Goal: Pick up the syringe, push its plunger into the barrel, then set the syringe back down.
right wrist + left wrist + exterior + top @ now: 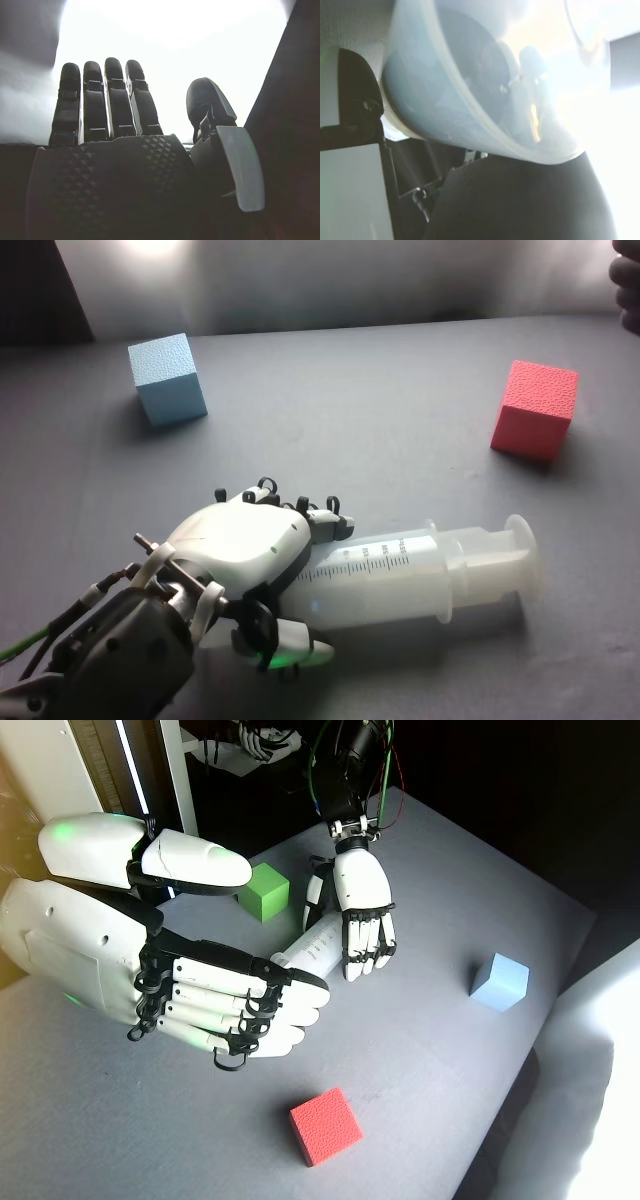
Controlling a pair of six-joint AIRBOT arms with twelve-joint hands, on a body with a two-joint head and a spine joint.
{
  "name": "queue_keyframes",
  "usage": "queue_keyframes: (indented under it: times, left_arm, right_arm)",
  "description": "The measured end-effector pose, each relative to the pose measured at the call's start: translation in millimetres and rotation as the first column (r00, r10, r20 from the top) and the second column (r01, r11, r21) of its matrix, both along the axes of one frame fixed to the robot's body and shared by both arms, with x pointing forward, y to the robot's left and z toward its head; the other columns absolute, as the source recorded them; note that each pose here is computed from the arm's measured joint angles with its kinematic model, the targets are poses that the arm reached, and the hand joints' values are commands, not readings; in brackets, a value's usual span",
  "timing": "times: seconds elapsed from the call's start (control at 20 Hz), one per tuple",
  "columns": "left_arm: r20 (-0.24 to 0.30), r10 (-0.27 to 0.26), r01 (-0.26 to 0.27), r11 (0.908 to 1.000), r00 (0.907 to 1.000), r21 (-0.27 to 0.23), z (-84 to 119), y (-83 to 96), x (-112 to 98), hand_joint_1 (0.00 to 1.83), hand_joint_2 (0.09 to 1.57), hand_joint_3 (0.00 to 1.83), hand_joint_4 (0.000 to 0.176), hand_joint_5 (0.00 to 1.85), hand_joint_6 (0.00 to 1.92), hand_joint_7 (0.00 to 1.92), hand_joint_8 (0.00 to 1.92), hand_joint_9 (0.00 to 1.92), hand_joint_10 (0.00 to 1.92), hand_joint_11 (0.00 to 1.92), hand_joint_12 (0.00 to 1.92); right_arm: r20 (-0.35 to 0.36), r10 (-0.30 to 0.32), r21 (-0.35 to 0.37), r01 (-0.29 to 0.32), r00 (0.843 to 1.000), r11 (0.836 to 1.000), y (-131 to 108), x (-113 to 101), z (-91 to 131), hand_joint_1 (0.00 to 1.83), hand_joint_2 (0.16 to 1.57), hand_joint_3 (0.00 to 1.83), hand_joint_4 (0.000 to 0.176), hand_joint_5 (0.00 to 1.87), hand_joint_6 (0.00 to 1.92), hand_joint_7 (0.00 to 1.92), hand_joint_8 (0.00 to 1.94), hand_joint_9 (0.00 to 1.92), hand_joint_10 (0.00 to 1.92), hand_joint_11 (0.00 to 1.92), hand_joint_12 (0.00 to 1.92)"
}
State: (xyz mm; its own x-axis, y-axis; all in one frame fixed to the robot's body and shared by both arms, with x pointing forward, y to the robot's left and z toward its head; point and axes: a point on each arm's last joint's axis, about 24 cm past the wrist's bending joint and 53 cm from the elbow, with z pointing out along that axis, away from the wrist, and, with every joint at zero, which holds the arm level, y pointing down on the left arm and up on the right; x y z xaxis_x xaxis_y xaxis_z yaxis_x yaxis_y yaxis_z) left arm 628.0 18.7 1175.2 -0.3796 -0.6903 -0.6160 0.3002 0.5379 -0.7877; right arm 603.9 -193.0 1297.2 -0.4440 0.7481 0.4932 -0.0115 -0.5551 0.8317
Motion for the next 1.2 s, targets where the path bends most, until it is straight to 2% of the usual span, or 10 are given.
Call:
queue_keyframes:
  times: [0.05, 0.1, 0.15, 0.2, 0.35, 0.65, 0.85, 0.95, 1.0, 1.2]
  left_arm:
    - [0.005, 0.002, -0.002, 1.0, 1.0, 0.001, 0.6, 0.7, 0.3, 1.28, 1.07, 0.0, 0.0, 0.77, 0.01, 0.9, 0.03, 0.82, 0.1, 0.25, 1.06]
    - [0.01, 0.005, -0.005, 1.0, 0.9999, 0.002, 1.6, 1.2, 0.6, 1.35, 1.09, 0.0, 0.0, 0.87, 0.01, 0.97, 0.8, 0.91, 0.17, 0.38, 1.1]
    - [0.013, 0.008, -0.008, 1.0, 0.9999, 0.001, 2.2, 1.8, 0.9, 1.37, 1.14, 0.0, 0.0, 0.86, 0.7, 0.97, 1.05, 0.84, 1.16, 0.47, 1.2]
    - [0.015, 0.009, -0.009, 1.0, 0.9998, 0.002, 2.6, 2.2, 1.1, 1.36, 1.17, 0.0, 0.0, 0.8, 0.92, 0.88, 1.24, 0.77, 1.4, 0.54, 1.23]
    - [0.012, 0.001, -0.001, 1.0, 0.9999, 0.01, 0.8, -0.2, 0.0, 1.37, 1.15, 0.0, 0.0, 0.89, 0.83, 0.9, 1.24, 0.82, 1.38, 0.71, 1.15]
    - [-0.026, 0.006, -0.007, 1.0, 0.9996, -0.004, -2.0, 2.4, -5.4, 1.37, 1.15, 0.0, 0.0, 0.93, 0.82, 0.89, 1.3, 0.82, 1.31, 0.69, 1.08]
    - [-0.043, 0.032, -0.033, 0.999, 0.9986, -0.03, 11.1, 14.1, -2.4, 1.36, 1.19, 0.0, 0.0, 0.86, 0.89, 0.82, 1.41, 0.73, 1.46, 0.61, 1.24]
    - [-0.029, 0.052, -0.053, 0.9969, 0.9982, -0.057, 27.5, 20.4, 1.2, 1.29, 1.12, 0.0, 0.0, 1.04, 0.67, 0.97, 1.23, 0.85, 1.1, 0.66, 1.14]
    - [-0.021, 0.059, -0.06, 0.9959, 0.998, -0.068, 34.4, 22.3, 2.4, 1.35, 1.15, 0.0, 0.0, 0.94, 0.82, 0.89, 1.29, 0.8, 1.3, 0.61, 1.18]
    - [-0.021, 0.072, -0.074, 0.9917, 0.9972, -0.106, 56.8, 28.2, 5.2, 1.35, 1.19, 0.0, 0.0, 0.86, 0.92, 0.8, 1.43, 0.72, 1.45, 0.56, 1.21]
  right_arm:
    - [-0.008, 0.002, 0.002, -0.002, 1.0, 1.0, 0.2, -0.1, -2.5, 0.0, 1.37, 0.0, 0.0, 0.26, 0.0, 0.22, 0.0, 0.16, 0.0, 0.0, 0.41]
    - [-0.026, 0.009, 0.011, -0.009, 1.0, 1.0, 1.2, -0.3, -7.7, 0.0, 1.37, 0.0, 0.0, 0.27, 0.01, 0.24, 0.0, 0.18, 0.01, 0.0, 0.46]
    - [-0.036, 0.013, 0.012, -0.013, 0.999, 1.0, 2.3, -0.4, -11.4, 0.0, 1.37, 0.0, 0.0, 0.25, 0.0, 0.22, 0.0, 0.16, 0.01, 0.0, 0.4]
    - [-0.045, 0.017, 0.022, -0.016, 0.999, 1.0, 3.5, -0.5, -14.6, 0.0, 1.37, 0.0, 0.0, 0.23, 0.0, 0.2, 0.0, 0.13, 0.01, 0.0, 0.32]
    - [-0.044, 0.015, 0.051, -0.013, 0.999, 0.999, 3.8, -1.7, -14.4, 0.0, 1.37, 0.0, 0.0, 0.25, 0.01, 0.23, 0.01, 0.16, 0.01, 0.0, 0.4]
    - [-0.075, -0.006, 0.124, 0.016, 0.997, 0.992, 0.6, -1.7, -18.0, 0.0, 1.37, 0.0, 0.0, 0.27, 0.01, 0.25, 0.01, 0.19, 0.01, 0.0, 0.46]
    - [-0.089, -0.023, 0.207, 0.042, 0.996, 0.977, -4.7, -5.2, -15.8, 0.0, 1.37, 0.0, 0.0, 0.28, 0.01, 0.26, 0.01, 0.18, 0.01, 0.0, 0.46]
    - [-0.095, -0.039, 0.229, 0.06, 0.995, 0.972, -8.7, -5.1, -15.4, 0.0, 1.37, 0.0, 0.0, 0.26, 0.0, 0.24, 0.0, 0.17, 0.0, 0.0, 0.43]
    - [-0.093, -0.045, 0.235, 0.066, 0.995, 0.97, -10.4, -5.0, -14.6, 0.0, 1.37, 0.0, 0.0, 0.27, 0.0, 0.23, 0.0, 0.17, 0.0, 0.0, 0.43]
    - [-0.115, -0.056, 0.265, 0.085, 0.992, 0.961, -12.8, -5.6, -17.3, 0.0, 1.37, 0.0, 0.0, 0.28, 0.0, 0.26, 0.01, 0.18, 0.01, 0.0, 0.45]
